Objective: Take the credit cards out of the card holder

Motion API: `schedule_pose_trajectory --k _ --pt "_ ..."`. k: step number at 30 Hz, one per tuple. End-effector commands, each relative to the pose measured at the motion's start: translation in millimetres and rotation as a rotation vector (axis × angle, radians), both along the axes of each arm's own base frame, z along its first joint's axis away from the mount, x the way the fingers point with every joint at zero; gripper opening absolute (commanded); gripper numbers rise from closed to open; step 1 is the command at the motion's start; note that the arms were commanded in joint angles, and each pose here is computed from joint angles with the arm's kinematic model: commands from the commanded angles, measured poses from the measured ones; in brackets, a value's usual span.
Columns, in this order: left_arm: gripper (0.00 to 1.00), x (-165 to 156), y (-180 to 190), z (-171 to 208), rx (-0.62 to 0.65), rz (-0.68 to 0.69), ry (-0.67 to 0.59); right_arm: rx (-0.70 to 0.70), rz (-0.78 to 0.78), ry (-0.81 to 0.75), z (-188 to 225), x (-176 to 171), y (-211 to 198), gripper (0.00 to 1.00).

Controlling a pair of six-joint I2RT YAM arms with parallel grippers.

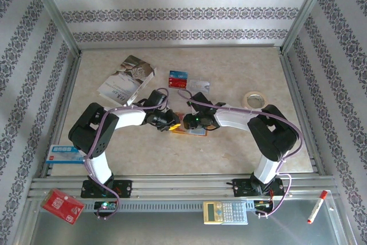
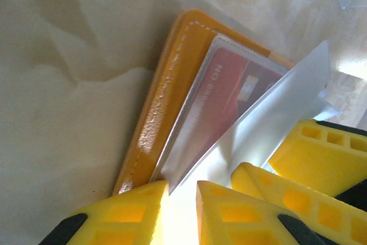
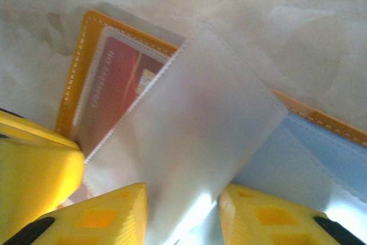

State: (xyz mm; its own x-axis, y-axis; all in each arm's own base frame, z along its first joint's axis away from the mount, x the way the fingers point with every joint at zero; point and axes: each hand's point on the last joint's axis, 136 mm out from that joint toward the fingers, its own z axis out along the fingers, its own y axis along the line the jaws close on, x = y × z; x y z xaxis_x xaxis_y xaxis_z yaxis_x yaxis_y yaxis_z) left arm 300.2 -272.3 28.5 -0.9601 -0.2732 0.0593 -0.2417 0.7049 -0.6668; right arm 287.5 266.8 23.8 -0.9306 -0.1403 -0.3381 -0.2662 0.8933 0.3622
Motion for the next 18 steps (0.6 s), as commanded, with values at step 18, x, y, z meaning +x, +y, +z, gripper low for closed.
schedule_pose_trajectory --k 18 --pt "0.28 -9.3 -23.4 7.8 0.071 -0.148 -0.019 0.54 -0.192 -0.066 85.0 34.2 -10.1 0.46"
